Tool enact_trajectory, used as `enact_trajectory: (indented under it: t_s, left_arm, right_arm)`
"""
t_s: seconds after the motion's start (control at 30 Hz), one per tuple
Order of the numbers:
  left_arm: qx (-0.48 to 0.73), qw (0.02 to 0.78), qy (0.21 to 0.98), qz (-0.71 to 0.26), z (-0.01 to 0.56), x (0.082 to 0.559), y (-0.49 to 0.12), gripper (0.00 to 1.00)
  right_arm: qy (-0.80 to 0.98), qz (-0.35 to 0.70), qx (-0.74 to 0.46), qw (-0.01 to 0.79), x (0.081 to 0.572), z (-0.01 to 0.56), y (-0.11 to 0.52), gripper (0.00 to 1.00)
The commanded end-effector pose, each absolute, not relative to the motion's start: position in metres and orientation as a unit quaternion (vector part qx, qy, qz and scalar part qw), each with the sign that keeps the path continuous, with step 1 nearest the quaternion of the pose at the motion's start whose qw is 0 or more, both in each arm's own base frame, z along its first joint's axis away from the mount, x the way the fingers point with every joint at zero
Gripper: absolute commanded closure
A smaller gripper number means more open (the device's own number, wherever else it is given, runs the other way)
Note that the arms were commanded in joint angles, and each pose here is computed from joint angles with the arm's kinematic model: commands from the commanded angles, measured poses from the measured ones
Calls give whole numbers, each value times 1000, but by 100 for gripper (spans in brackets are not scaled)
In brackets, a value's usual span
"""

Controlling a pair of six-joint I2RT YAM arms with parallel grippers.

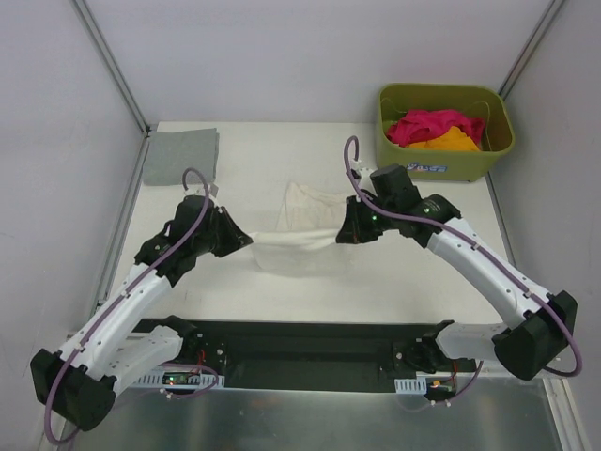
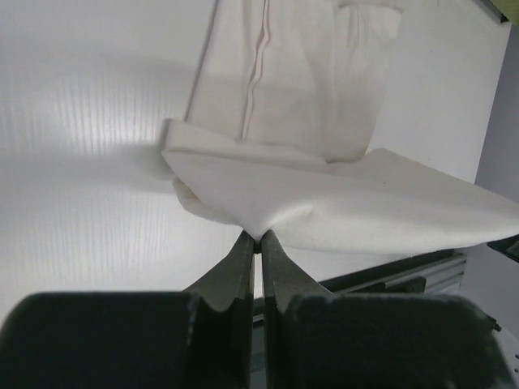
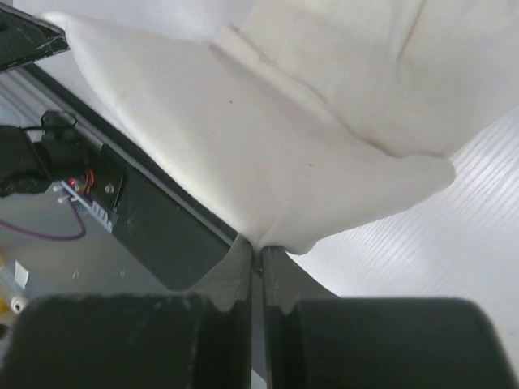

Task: Fold and stack the t-shirts
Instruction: Fold the long partially folded tshirt into a neat square

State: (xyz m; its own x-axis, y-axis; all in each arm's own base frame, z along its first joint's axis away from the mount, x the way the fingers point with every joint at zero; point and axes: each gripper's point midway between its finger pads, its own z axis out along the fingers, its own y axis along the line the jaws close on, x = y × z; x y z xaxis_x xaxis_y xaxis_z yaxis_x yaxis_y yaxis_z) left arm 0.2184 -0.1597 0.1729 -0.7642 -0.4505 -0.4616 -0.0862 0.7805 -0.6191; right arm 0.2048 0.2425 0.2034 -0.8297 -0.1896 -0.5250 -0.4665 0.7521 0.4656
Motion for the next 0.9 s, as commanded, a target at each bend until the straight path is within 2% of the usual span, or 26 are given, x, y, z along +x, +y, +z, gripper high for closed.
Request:
enact_trajectory:
  t_s: [0.0,0.17,0.53,0.87]
  left_arm:
    - [-133,382,877,-259,205,265,-157,100]
    - [-120,415,870,-240,229,299,-160,100]
    - [-108,412,875,-230,234,366,-167,100]
    - [-101,352,905,-218,183,421,-183,100]
  right_arm:
    - [893,282,-180,300,253,234,239,99]
    - [897,266,-158,315,282,238,230,99]
    - [917,247,-92,301,322,207,198,99]
    - [939,192,-46,281,367,164,174,98]
